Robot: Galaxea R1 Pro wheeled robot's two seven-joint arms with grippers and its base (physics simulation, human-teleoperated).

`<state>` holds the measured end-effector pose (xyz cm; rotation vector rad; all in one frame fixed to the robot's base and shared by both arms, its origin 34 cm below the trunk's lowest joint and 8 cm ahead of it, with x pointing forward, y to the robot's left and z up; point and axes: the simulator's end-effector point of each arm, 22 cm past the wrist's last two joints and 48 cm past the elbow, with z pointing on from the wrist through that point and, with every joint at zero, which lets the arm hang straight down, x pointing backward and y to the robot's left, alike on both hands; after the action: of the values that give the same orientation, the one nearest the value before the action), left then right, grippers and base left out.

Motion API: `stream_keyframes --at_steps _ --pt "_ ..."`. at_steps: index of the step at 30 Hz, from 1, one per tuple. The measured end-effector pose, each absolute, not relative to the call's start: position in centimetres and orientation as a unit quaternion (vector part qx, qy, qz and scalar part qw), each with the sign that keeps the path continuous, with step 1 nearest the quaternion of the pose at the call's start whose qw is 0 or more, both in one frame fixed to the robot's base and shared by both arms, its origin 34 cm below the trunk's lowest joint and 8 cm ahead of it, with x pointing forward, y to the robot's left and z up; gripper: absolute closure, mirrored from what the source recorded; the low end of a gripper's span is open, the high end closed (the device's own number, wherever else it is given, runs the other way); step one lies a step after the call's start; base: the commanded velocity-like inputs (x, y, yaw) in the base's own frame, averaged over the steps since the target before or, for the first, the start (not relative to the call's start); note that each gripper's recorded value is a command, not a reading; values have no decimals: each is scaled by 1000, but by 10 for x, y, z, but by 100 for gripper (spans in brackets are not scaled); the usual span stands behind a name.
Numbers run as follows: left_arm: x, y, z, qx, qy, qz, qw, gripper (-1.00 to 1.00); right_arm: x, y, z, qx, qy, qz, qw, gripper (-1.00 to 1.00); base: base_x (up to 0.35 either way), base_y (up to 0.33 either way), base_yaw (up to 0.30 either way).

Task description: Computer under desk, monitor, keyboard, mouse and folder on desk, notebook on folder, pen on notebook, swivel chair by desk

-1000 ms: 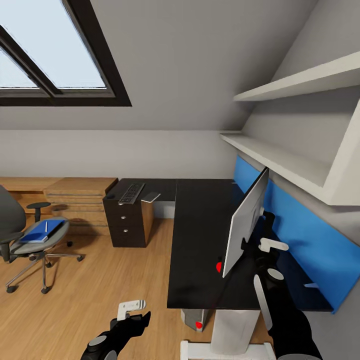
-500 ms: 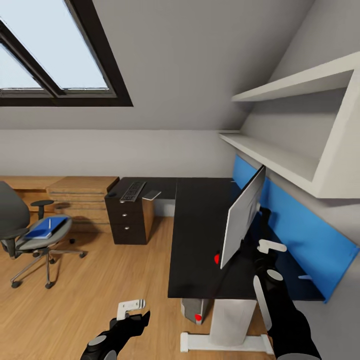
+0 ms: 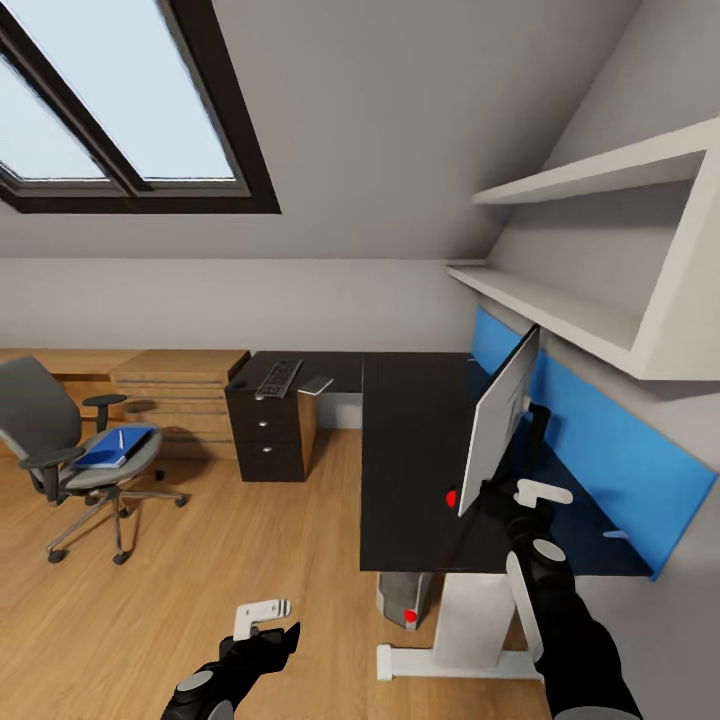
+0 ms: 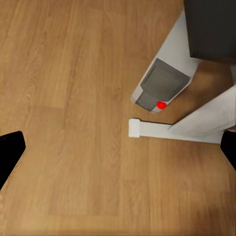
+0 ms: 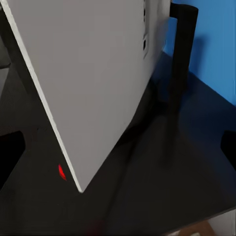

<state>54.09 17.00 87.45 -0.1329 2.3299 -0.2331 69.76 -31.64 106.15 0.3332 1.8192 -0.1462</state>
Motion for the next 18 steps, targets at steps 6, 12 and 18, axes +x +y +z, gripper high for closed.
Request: stream_keyframes --at_steps 6,12,18 --pt "541 170 875 -52 916 -91 388 -100 698 -316 1062 144 785 -63 600 -100 -5 333 0" --pt "541 170 875 -52 916 -91 388 -100 698 -316 1062 144 785 -63 600 -100 -1 336 0" --pt "541 169 874 -52 916 -92 388 -100 698 -316 1062 144 785 -63 600 -100 18 268 0"
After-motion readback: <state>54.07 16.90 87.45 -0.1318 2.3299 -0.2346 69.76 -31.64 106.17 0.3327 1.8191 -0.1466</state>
